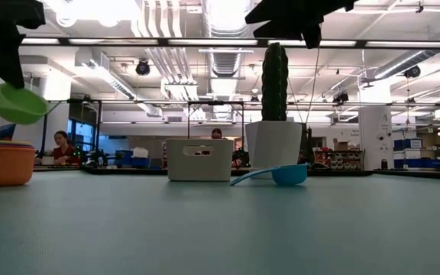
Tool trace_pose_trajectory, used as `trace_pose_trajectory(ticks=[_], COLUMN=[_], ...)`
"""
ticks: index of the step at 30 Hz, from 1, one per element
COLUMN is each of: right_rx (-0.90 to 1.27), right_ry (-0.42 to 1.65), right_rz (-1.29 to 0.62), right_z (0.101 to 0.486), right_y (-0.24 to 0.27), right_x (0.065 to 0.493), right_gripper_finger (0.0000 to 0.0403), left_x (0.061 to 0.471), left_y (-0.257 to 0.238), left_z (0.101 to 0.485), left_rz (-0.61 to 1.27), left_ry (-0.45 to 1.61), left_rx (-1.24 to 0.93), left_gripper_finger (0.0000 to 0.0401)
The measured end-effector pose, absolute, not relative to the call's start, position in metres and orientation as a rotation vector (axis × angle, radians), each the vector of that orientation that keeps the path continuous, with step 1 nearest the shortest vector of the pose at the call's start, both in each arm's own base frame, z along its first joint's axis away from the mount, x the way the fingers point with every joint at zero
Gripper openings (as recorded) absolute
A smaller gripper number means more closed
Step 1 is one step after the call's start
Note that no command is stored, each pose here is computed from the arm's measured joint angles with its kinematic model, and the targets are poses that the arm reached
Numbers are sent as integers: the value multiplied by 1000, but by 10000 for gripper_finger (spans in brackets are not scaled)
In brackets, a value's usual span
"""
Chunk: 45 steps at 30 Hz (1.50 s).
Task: Nest measuring cups in basket
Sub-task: Stack the green measuring cup on top of the yellow measuring cup
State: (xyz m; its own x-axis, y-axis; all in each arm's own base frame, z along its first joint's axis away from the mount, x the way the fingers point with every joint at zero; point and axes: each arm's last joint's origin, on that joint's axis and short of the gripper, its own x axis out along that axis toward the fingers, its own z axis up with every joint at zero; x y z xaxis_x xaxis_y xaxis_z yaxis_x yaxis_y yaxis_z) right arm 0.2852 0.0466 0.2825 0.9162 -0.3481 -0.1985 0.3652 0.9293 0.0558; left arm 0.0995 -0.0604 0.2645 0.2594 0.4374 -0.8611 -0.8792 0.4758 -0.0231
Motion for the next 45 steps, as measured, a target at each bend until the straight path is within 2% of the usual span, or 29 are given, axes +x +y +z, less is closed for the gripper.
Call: trace_pose_trajectory(ticks=[9, 19, 37, 40, 45], right_rx=[89, 77, 60, 56, 47], right_ry=[193, 189, 177, 178, 180], right_rz=[-343, -351, -354, -354, -353], right_z=[282, 283, 284, 284, 285], right_y=[47, 47, 45, 45, 45], right_x=[285, 285, 286, 286, 286], right_gripper_finger=[189, 189, 189, 189, 189], left_x=[100, 106, 110, 118, 142], left_y=[-63, -68, -72, -77, -94], left_z=[256, 249, 244, 246, 244], left_rz=[966, 1001, 1031, 968, 756], left_ry=[981, 1007, 1047, 1003, 866], left_rx=[-626, -564, -535, -582, -627], left_gripper_finger=[0, 1, 37, 37, 37])
